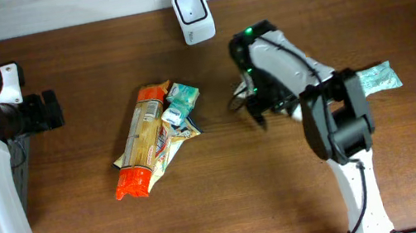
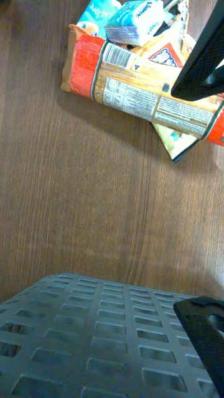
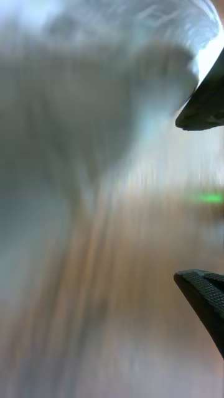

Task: Scan the item barcode

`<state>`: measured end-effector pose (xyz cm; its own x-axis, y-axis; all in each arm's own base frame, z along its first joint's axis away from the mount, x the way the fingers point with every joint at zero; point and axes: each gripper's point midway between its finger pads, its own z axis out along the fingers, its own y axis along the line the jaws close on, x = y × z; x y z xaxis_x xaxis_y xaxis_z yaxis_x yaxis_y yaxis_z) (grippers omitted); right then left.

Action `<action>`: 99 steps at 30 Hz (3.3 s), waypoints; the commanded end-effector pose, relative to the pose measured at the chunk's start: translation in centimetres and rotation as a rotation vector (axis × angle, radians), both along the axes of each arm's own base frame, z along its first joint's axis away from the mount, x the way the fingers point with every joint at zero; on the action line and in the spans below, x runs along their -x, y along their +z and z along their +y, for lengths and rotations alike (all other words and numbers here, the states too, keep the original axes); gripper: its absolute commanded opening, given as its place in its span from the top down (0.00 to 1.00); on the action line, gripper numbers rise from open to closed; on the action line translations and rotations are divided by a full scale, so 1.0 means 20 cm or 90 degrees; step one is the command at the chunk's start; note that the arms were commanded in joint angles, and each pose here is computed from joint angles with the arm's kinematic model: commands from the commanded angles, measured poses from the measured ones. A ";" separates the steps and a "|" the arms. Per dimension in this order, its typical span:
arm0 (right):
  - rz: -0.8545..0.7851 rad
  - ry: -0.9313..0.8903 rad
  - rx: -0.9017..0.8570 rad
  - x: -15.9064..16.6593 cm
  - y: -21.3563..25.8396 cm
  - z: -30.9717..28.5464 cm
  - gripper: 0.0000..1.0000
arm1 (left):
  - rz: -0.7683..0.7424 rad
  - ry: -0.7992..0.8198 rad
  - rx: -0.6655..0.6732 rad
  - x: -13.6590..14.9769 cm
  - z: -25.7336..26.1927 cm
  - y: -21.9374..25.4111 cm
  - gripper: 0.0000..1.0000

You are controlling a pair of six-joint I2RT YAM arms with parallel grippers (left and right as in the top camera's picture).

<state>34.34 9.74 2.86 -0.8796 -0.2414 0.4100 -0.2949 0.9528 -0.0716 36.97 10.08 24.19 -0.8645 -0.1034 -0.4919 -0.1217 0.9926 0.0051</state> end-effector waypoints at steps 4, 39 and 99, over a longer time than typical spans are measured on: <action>-0.132 0.037 -0.155 -0.17 0.34 0.12 0.30 | -0.006 -0.006 -0.006 0.00 0.01 0.02 0.01; -0.355 -0.315 -0.040 -0.22 0.59 -0.35 0.46 | -0.006 -0.006 -0.006 0.00 0.01 0.02 0.01; -0.178 -0.094 -0.615 0.12 -0.05 0.30 0.96 | -0.006 -0.004 -0.006 0.00 0.01 0.02 0.01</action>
<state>31.73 14.44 1.50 -0.9563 -0.2625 -0.1287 -0.2834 0.7249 0.6278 36.97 10.08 24.19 -0.8645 -0.1034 -0.4919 -0.1217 0.9926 0.0051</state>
